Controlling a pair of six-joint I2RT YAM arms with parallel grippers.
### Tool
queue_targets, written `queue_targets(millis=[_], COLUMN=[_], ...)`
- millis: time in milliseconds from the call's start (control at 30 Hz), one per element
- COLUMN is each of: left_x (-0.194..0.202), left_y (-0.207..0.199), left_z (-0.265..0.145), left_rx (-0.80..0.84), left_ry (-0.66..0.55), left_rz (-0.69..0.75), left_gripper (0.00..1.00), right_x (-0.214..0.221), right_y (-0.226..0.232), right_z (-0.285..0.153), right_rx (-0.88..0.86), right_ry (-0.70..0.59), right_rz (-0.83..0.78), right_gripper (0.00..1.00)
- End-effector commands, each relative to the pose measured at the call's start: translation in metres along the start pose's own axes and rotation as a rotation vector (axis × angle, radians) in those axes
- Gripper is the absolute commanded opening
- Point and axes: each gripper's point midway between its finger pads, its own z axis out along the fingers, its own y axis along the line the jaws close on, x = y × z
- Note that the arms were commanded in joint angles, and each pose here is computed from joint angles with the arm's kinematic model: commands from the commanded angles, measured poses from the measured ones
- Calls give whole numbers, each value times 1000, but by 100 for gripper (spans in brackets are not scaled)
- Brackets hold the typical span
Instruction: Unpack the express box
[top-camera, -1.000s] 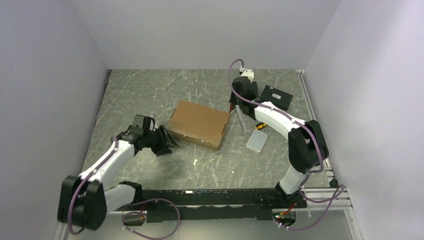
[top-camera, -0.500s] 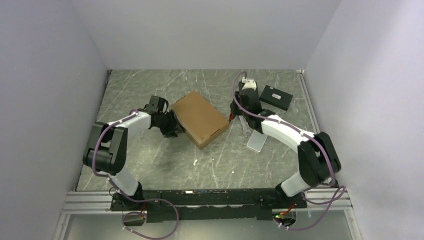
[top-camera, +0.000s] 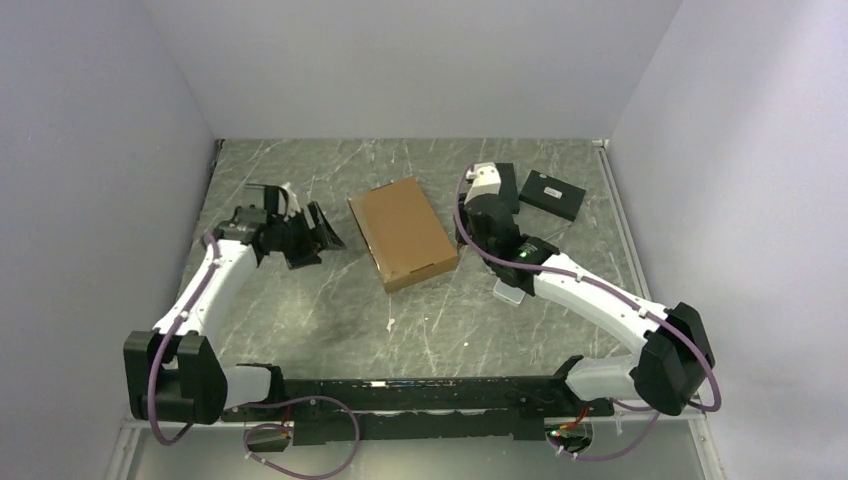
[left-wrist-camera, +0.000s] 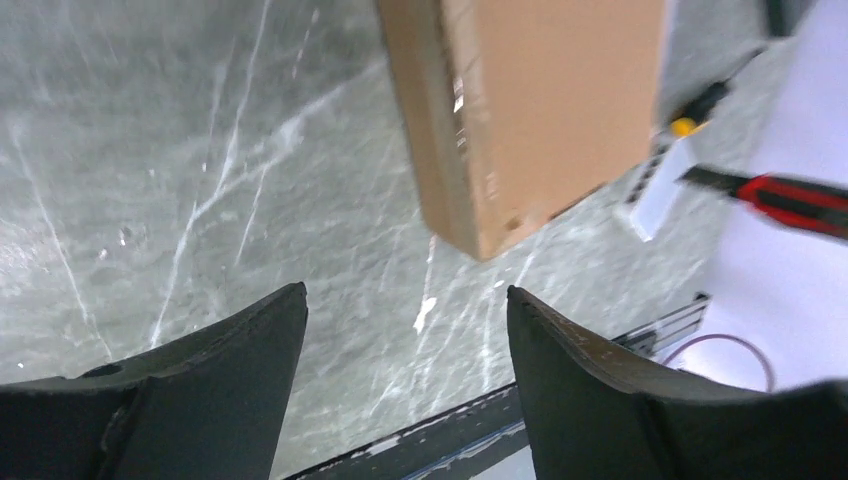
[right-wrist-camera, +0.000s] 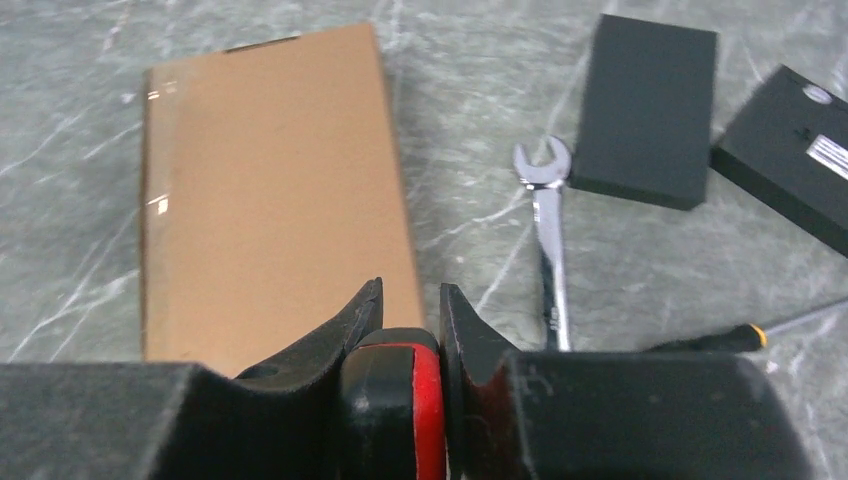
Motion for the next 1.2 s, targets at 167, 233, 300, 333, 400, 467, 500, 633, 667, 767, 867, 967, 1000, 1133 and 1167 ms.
queue_targets(millis=[167, 233, 300, 333, 400, 467, 500, 633, 667, 767, 867, 967, 1000, 1133, 1167], left_x=[-83, -95, -104, -109, -116, -119, -121, -116, -113, -103, -98, -95, -93, -86, -84], left_y=[-51, -42, -38, -37, -30, -26, -21, 1, 5, 4, 9, 8, 6, 2, 1], left_z=[-29, -17, -8, -4, 5, 12, 16, 28, 31, 38, 41, 44, 47, 55, 57], left_rx=[256, 232, 214, 215, 187, 182, 166, 90, 81, 128, 111, 133, 149, 207, 217], left_ry=[-31, -7, -14, -20, -19, -17, -28, -3, 2, 29, 39, 44, 58, 101, 109], left_rz=[4, -36, -47, -44, -55, -48, -38, 28, 31, 13, -2, -31, -40, -66, -69], left_gripper=[79, 78, 78, 78, 78, 76, 76, 74, 73, 74, 79, 81, 80, 81, 80], right_x=[-51, -54, -55, -56, -60, -62, -63, -68, -68, -68, -67, -66, -66, -59, -57], right_y=[89, 108, 124, 131, 143, 152, 155, 162, 161, 160, 161, 167, 169, 175, 176], right_z=[-8, -9, -8, -6, -3, 0, 2, 7, 10, 15, 21, 21, 21, 27, 29], right_rx=[-229, -272, -316, -330, -346, -357, -362, -356, -343, -317, -308, -334, -344, -366, -367], right_ry=[-119, -130, -142, -145, -148, -150, -155, -165, -166, -177, -178, -179, -187, -182, -178], right_rz=[-14, -32, -45, -52, -63, -68, -71, -73, -70, -48, -32, -32, -28, -41, -46], right_gripper=[0, 0, 0, 0, 0, 0, 0, 0, 0, 0, 0, 0, 0, 0, 0])
